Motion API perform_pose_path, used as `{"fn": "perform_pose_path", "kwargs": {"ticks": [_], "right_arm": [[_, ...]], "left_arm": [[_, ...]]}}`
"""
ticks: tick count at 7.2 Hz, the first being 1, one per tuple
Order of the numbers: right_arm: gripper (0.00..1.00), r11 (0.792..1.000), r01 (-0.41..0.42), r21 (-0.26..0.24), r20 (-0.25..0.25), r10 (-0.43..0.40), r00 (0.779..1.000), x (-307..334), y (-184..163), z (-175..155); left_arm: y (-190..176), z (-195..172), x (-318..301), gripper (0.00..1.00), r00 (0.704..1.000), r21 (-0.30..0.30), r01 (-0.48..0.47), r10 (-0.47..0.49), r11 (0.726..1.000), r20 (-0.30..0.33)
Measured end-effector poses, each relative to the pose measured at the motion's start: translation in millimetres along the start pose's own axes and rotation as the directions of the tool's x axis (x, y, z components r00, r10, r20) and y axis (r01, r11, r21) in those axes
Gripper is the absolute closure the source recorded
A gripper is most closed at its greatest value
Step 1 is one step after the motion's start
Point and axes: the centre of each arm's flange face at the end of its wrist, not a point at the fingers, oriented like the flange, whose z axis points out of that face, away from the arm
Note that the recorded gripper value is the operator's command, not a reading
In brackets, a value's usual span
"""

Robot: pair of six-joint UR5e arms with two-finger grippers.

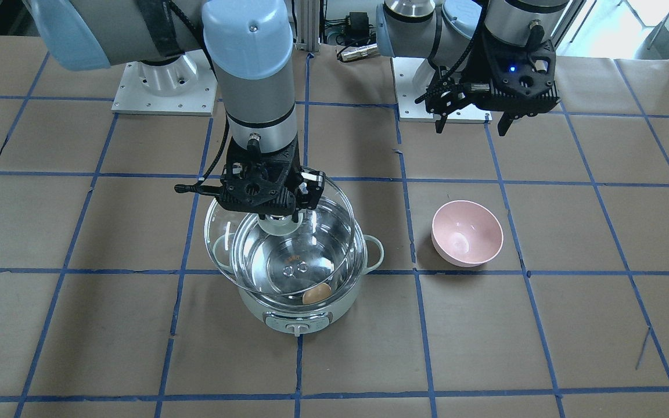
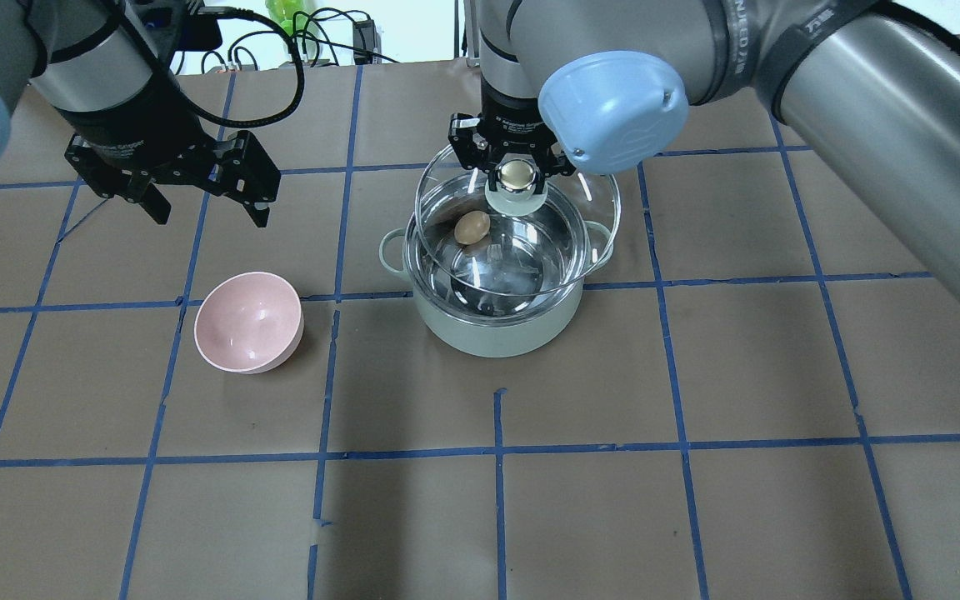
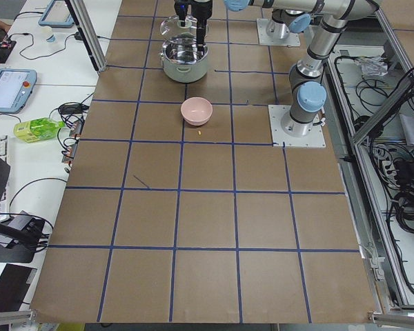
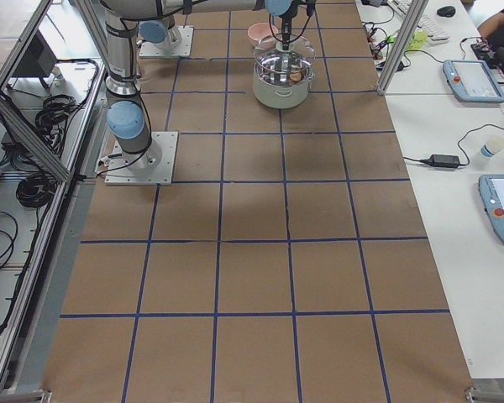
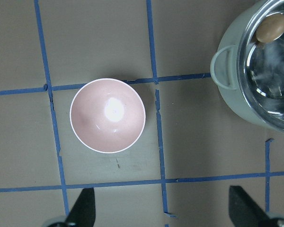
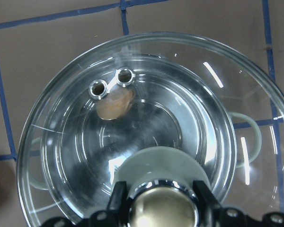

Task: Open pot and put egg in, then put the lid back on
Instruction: 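Carry the glass lid over the pot and lower it on with the right gripper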

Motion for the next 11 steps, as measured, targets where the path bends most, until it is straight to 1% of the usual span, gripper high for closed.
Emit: {"fn": "perform_pose_path", "kwargs": {"ticks": [2, 3, 4, 5, 8, 11], "right_arm": [[0.86, 0.995, -0.095, 0.009, 0.000, 0.095, 0.995, -10, -3, 15], [0.85, 0.994, -0.111, 0.019, 0.006, 0.111, 0.994, -19, -6, 27], [0.85, 0.994, -0.110, 0.022, 0.010, 0.110, 0.994, -27, -5, 38], [0.85, 0.994, -0.106, 0.017, 0.008, 0.106, 0.994, -31, -5, 47], [0.85, 0.996, -0.090, -0.002, -0.008, 0.090, 0.996, -35, -4, 64], [0.84, 0.998, -0.065, -0.012, -0.017, 0.065, 0.998, -34, -2, 70]], "left_arm": [[-3, -1, -14, 0.00, 1.000, 0.005, 0.026, -0.026, 1.000, -0.005], [-7, -5, -35, 0.00, 0.997, 0.014, 0.069, -0.069, 0.998, -0.019], [-10, -8, -50, 0.00, 0.994, 0.023, 0.103, -0.102, 0.994, -0.040], [-10, -10, -55, 0.00, 0.992, 0.029, 0.115, -0.113, 0.993, -0.051], [-9, -10, -57, 0.00, 0.991, 0.048, 0.126, -0.123, 0.991, -0.055], [-8, -9, -54, 0.00, 0.994, 0.054, 0.094, -0.091, 0.994, -0.058]]}}
